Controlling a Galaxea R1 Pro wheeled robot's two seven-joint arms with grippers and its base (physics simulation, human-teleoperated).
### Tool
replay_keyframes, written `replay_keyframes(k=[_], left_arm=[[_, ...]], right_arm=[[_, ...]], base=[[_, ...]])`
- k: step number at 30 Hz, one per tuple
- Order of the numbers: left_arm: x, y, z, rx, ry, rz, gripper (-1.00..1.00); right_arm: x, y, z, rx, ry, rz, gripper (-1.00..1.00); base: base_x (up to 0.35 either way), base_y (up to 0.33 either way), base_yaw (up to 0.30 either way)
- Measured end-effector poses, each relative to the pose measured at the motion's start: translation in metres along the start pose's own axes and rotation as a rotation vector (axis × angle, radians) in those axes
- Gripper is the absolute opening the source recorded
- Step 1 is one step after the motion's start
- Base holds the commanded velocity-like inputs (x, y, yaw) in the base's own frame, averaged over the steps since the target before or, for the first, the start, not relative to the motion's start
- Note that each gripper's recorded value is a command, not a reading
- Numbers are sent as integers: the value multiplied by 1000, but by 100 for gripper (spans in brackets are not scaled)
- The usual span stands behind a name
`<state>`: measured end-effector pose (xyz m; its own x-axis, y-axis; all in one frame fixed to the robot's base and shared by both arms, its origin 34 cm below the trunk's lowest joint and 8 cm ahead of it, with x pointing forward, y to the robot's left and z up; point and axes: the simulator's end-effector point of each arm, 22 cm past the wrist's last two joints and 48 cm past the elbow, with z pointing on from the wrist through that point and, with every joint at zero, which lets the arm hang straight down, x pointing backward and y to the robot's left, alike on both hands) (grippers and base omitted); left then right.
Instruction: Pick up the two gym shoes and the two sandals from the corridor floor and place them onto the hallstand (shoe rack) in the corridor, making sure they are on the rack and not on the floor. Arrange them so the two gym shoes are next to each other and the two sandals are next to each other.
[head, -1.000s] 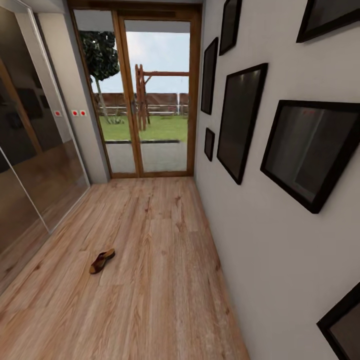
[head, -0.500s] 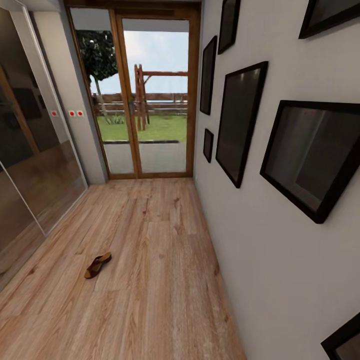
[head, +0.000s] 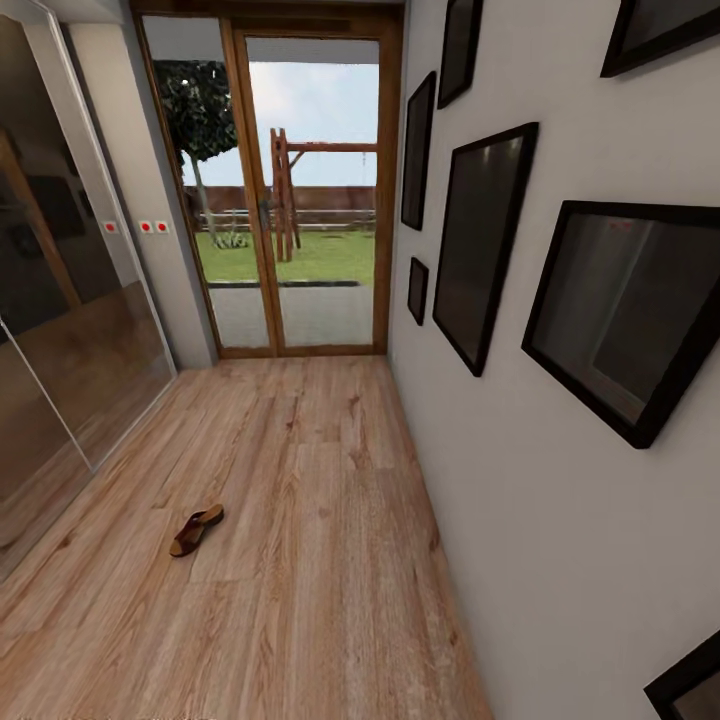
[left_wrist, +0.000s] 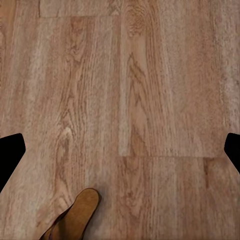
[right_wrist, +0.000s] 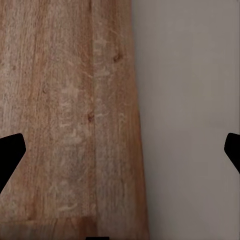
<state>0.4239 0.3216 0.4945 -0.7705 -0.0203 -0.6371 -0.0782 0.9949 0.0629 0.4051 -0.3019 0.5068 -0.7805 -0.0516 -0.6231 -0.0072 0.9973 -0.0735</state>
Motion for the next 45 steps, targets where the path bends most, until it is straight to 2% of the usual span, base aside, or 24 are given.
replay_keyframes(k=[12, 31, 35, 43, 45], left_arm=[[0, 0, 0, 0, 0, 0, 100], [-12, 0, 4, -6, -20, -4, 100], [-23, -1, 8, -7, -35, -9, 100], [-71, -6, 26, -3, -94, -16, 100], [-77, -7, 27, -2, -101, -17, 100]], right_arm=[[0, 2, 0, -2, 0, 2, 100], [-6, 6, 1, -12, -14, -3, 100], [-34, 6, 5, -13, -67, -3, 100], [-128, 6, 12, -14, -244, -2, 100], [-138, 6, 12, -14, -262, -2, 100]], base=[[0, 0, 180], [0, 0, 19], [0, 0, 1], [0, 0, 0], [0, 0, 0]])
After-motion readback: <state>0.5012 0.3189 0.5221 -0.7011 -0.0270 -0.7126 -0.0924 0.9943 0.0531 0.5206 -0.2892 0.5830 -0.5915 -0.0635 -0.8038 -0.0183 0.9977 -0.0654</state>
